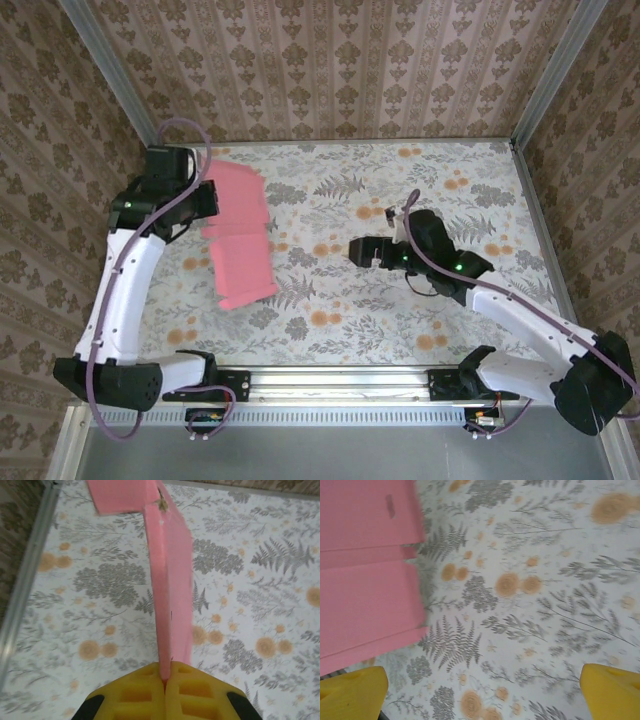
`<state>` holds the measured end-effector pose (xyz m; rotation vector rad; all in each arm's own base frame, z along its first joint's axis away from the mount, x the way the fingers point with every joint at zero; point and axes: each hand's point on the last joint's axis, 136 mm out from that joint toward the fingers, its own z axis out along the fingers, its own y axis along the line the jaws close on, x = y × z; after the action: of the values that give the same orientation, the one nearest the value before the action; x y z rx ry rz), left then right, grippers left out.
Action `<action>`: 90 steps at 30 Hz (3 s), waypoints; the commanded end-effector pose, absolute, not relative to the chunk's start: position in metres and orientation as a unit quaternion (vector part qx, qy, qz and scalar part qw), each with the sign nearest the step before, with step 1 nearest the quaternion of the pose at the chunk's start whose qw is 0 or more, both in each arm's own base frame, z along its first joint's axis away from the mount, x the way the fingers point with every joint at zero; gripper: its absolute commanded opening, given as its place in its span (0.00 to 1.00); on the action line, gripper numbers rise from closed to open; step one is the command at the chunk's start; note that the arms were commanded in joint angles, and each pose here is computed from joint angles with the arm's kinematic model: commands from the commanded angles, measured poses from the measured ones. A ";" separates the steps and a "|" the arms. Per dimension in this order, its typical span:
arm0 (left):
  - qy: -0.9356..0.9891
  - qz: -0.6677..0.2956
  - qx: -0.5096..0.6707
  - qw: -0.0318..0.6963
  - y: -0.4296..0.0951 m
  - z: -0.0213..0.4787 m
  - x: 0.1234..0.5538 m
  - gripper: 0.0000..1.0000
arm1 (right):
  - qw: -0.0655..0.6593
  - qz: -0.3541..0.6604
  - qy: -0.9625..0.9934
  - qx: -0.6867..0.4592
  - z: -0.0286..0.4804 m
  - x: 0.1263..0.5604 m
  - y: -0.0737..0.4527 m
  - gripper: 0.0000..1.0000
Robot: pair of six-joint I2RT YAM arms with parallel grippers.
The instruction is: Fold the paper box
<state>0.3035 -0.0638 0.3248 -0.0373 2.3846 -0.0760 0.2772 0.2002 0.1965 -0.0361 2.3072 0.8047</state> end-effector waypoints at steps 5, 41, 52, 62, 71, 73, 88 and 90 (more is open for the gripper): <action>0.951 0.063 0.061 0.295 -0.105 0.290 0.299 0.04 | 0.351 0.270 0.896 0.031 0.199 0.270 0.157 1.00; 0.913 -0.270 0.091 0.292 -0.225 0.212 0.331 0.75 | 0.363 0.323 0.874 -0.015 0.208 0.252 0.175 1.00; 0.931 -0.238 0.004 0.275 -0.143 0.172 0.328 1.00 | 0.317 0.330 0.889 -0.029 0.191 0.277 0.232 1.00; 0.944 -0.227 -0.019 0.241 -0.123 0.125 0.317 1.00 | 0.251 0.358 0.897 -0.065 0.168 0.298 0.323 1.00; 0.933 -0.232 -0.078 0.265 -0.086 0.137 0.325 1.00 | 0.180 0.385 0.898 -0.112 0.143 0.288 0.411 1.00; 0.928 -0.236 -0.094 0.274 -0.077 0.140 0.325 1.00 | 0.162 0.384 0.900 -0.125 0.132 0.274 0.424 1.00; 0.919 -0.251 -0.103 0.284 -0.069 0.136 0.325 1.00 | 0.089 0.313 0.937 -0.126 0.057 0.232 0.411 1.00; 0.919 -0.251 -0.103 0.285 -0.069 0.137 0.325 1.00 | 0.088 0.299 0.942 -0.123 0.052 0.232 0.403 1.00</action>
<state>0.3261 -0.0672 0.1368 -0.2819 2.4698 -0.6457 0.2346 0.4207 0.0708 -0.4045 2.7334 0.9902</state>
